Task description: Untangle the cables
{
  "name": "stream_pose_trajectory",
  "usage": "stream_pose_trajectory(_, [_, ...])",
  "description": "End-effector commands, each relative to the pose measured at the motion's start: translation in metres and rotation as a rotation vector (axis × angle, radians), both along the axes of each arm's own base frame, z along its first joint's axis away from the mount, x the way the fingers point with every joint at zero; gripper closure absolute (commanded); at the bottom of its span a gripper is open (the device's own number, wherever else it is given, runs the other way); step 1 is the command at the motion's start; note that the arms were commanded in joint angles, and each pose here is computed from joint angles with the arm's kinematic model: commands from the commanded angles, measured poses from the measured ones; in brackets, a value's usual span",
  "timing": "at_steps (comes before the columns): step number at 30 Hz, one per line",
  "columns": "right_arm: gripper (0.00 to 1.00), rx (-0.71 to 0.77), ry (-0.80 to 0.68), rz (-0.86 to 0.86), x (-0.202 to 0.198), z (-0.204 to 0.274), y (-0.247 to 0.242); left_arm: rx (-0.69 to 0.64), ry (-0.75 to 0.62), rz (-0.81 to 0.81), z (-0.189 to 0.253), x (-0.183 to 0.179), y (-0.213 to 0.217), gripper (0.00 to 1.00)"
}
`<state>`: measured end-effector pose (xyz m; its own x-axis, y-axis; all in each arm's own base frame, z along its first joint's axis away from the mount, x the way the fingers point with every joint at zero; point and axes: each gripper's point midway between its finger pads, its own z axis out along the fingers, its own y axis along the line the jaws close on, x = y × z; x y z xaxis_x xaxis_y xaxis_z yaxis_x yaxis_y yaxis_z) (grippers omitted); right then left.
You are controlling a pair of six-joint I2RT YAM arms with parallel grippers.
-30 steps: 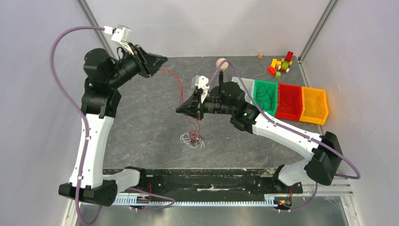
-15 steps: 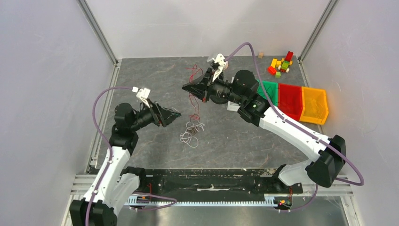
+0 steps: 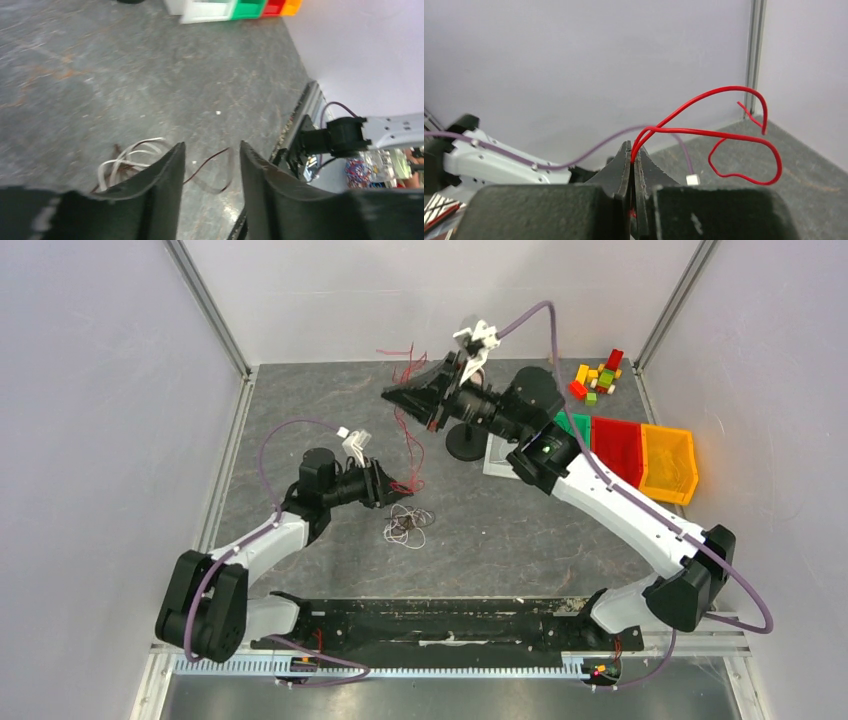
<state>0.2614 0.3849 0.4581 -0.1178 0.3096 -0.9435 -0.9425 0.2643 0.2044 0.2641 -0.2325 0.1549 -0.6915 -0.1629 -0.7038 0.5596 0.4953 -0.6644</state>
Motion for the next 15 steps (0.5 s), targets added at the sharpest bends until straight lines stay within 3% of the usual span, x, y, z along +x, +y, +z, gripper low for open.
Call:
stream_pose_trajectory(1, [1.0, 0.162, -0.117, -0.047, -0.002, 0.09, -0.03, 0.016, 0.048, 0.085, -0.015, 0.014, 0.017, 0.55])
stream_pose_trajectory(4, [1.0, 0.163, -0.15, -0.087, 0.004, 0.109, -0.046, 0.019, 0.076, 0.099, -0.019, 0.008, 0.02, 0.59])
stream_pose_trajectory(7, [1.0, 0.091, -0.142, -0.139, 0.01, 0.098, -0.063, 0.013, 0.041, 0.091, -0.005, 0.006, 0.022, 0.59])
stream_pose_trajectory(15, [1.0, -0.214, -0.009, -0.302, 0.017, 0.001, -0.133, 0.079, -0.11, -0.051, 0.042, -0.018, 0.023, 0.26])
